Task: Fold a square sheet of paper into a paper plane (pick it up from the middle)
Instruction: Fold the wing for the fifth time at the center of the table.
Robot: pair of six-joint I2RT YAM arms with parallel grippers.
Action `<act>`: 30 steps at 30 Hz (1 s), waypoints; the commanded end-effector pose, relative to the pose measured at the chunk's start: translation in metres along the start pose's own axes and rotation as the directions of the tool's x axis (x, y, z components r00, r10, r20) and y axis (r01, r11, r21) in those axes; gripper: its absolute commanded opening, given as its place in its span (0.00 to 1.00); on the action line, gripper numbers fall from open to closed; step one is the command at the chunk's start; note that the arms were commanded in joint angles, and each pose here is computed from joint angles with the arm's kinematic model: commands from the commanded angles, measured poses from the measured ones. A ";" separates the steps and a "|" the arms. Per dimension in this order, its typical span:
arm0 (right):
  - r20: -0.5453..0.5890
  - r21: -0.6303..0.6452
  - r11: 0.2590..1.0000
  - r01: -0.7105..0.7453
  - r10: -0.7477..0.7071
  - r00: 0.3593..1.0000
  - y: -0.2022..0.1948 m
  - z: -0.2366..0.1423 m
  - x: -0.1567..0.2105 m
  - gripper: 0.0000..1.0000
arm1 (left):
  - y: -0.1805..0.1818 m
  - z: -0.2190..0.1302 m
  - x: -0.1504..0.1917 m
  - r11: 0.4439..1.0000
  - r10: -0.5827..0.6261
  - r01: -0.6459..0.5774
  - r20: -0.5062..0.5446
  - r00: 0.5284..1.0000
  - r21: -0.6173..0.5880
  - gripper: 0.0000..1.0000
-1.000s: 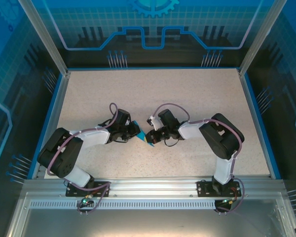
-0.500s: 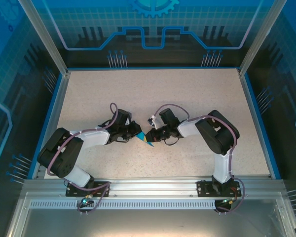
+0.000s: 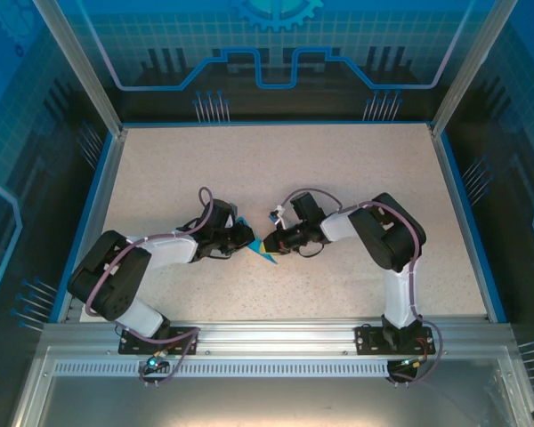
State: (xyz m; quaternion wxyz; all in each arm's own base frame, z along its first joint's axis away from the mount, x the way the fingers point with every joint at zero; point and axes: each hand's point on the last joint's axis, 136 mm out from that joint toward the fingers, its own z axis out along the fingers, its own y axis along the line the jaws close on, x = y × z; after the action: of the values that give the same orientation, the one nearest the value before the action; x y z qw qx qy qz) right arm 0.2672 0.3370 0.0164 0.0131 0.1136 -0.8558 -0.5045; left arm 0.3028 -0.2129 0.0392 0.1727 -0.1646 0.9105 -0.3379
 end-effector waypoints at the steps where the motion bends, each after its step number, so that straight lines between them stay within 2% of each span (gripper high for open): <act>1: 0.020 0.075 0.994 -0.079 0.077 0.997 -0.030 0.004 -0.004 0.00 | -0.001 -0.003 0.001 0.999 0.029 -0.029 -0.003 1.000 0.024 0.15; 13: 0.016 0.112 0.977 -0.179 0.178 0.984 -0.046 0.003 -0.002 0.00 | 0.003 0.000 0.002 0.999 0.029 -0.029 -0.006 1.000 0.015 0.13; 30: 0.026 0.165 0.965 -0.204 0.202 0.979 -0.057 0.001 0.000 0.00 | 0.027 0.010 0.006 0.997 -0.006 0.005 -0.013 1.000 -0.075 0.07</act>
State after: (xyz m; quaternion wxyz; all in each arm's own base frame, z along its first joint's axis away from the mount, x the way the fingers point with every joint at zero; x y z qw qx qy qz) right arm 0.2694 0.3362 0.0153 0.0528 0.0809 -0.8565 -0.5071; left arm 0.3012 -0.2110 0.0259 0.1640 -0.1677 0.9153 -0.3274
